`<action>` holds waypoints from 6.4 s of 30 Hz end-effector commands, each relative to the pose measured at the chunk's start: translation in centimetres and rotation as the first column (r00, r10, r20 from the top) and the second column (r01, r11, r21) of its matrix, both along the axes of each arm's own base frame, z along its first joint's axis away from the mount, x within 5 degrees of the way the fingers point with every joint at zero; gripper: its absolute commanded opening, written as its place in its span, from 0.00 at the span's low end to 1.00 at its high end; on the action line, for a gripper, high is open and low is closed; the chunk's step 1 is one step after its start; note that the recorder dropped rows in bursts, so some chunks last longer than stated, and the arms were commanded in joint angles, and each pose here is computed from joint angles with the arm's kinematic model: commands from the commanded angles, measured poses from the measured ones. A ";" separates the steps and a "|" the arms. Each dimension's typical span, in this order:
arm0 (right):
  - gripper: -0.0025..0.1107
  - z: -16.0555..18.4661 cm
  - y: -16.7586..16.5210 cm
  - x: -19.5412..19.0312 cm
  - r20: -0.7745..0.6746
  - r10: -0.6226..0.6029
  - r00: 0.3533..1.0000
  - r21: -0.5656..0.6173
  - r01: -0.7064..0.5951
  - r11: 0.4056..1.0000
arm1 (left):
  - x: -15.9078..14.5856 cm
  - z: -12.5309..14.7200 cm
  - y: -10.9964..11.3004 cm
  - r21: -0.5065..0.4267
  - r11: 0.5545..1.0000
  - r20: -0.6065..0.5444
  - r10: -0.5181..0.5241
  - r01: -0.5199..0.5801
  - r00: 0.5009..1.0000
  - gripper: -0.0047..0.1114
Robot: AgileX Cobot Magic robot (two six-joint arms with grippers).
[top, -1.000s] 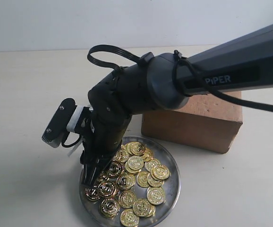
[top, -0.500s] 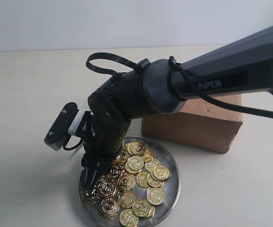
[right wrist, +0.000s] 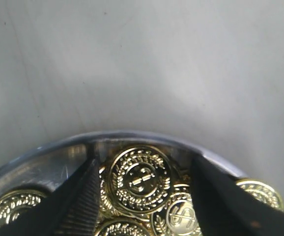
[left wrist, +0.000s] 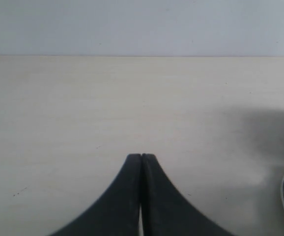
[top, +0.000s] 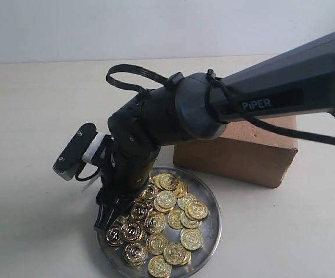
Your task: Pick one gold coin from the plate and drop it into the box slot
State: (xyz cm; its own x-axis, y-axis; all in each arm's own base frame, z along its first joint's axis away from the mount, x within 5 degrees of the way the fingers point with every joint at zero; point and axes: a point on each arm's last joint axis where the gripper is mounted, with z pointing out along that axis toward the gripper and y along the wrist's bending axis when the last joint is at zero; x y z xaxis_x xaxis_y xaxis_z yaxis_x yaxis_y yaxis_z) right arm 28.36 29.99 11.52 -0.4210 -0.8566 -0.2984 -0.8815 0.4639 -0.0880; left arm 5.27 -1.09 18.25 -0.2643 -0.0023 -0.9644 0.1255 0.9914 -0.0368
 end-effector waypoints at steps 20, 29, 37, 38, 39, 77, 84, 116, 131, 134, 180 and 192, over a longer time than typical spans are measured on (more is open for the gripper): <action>0.36 0.2 0.1 0.1 0.001 -0.006 1.000 0.004 0.006 1.000 | 0.0 0.0 0.0 0.004 1.000 0.007 0.005 -0.005 1.000 0.04; 0.51 0.1 0.0 0.1 0.014 0.018 1.000 -0.021 -0.017 1.000 | 0.0 0.0 0.0 0.004 1.000 0.007 0.005 -0.005 1.000 0.04; 0.53 -0.4 -0.1 0.0 -0.008 0.006 1.000 -0.029 -0.006 1.000 | 0.0 0.0 0.0 0.004 1.000 0.007 0.005 -0.005 1.000 0.04; 0.53 -0.7 -0.1 0.0 -0.022 0.001 1.000 -0.037 -0.002 0.999 | 0.0 0.0 0.0 0.004 1.000 0.007 0.005 -0.005 1.000 0.04; 0.53 -1.0 -0.1 -0.1 -0.038 -0.009 0.999 -0.036 0.008 0.999 | 0.0 0.0 0.0 0.004 1.000 0.007 0.005 -0.005 1.000 0.04; 0.30 2.8 -0.6 -0.7 -0.033 -0.002 0.999 -0.026 0.001 1.000 | 0.0 0.0 0.0 0.004 1.000 0.007 0.005 -0.005 1.000 0.04; 0.52 1.5 -0.3 -0.2 -0.044 -0.170 0.984 0.018 0.171 0.985 | 0.0 0.0 0.0 0.004 1.000 0.007 0.005 -0.005 1.000 0.04; 0.49 -0.3 -0.6 0.6 -0.074 -0.395 0.915 0.034 0.399 0.917 | 0.0 0.0 0.0 0.004 1.000 0.007 0.005 -0.005 1.000 0.04; 0.45 -0.3 -0.5 0.2 -0.129 -0.435 0.891 0.028 0.441 0.897 | 0.0 0.0 0.0 0.004 1.000 0.007 0.005 -0.005 1.000 0.04; 0.45 -0.3 -0.5 0.2 -0.128 -0.438 0.890 0.026 0.445 0.895 | 0.0 0.0 0.0 0.004 1.000 0.007 0.005 -0.005 1.000 0.04; 0.50 0.6 -1.1 -0.3 -0.147 -0.471 0.870 -0.033 0.471 0.881 | 0.0 -0.1 0.0 0.004 1.000 0.004 0.004 -0.004 1.000 0.04; 0.40 0.5 -1.1 -0.3 -0.152 -0.474 0.867 -0.039 0.474 0.880 | 0.0 -0.1 0.0 0.004 1.000 0.004 0.004 -0.004 1.000 0.04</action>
